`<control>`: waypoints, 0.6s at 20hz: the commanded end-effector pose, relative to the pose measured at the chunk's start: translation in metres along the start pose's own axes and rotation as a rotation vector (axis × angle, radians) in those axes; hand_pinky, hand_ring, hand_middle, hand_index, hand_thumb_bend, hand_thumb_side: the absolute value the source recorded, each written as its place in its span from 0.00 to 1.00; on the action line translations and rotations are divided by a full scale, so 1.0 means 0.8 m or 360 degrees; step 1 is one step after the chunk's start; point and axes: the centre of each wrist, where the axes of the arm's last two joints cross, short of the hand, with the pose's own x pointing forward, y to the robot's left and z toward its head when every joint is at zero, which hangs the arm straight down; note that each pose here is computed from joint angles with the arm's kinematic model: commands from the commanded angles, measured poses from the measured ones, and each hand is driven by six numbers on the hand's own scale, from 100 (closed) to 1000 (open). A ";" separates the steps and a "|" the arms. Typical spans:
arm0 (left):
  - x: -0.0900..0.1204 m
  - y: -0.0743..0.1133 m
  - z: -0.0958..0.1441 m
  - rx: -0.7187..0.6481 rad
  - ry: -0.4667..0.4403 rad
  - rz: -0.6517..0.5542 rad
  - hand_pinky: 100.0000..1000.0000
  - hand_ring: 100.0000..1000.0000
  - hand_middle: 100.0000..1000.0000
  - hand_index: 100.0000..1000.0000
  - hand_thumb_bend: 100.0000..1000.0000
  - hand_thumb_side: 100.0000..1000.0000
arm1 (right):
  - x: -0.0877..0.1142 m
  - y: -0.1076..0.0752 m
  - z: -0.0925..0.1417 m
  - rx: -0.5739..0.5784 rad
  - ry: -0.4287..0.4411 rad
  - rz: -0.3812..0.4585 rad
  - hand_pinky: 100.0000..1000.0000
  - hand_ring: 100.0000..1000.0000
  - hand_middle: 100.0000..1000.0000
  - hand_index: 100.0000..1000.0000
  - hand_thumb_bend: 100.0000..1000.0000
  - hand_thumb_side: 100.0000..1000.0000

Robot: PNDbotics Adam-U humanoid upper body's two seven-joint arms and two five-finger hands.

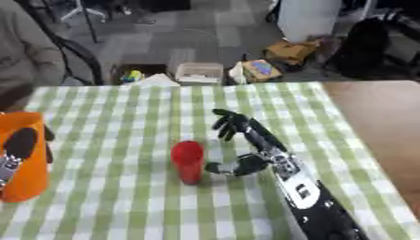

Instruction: Pour the contents of one cup into another cup.

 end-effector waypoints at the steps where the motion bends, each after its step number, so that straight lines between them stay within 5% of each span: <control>1: 0.011 -0.002 -0.005 -0.0051 -0.0052 0.0016 0.16 0.17 0.26 0.96 0.00 0.43 | 0.003 -0.001 -0.012 0.0060 -0.0045 0.0035 0.51 0.58 0.65 0.97 0.64 0.30; 12: 0.011 -0.004 -0.006 -0.0120 -0.0038 0.0025 0.16 0.17 0.26 0.96 0.00 0.42 | 0.007 0.015 -0.027 0.0210 -0.0131 0.0018 0.51 0.58 0.64 0.96 0.64 0.31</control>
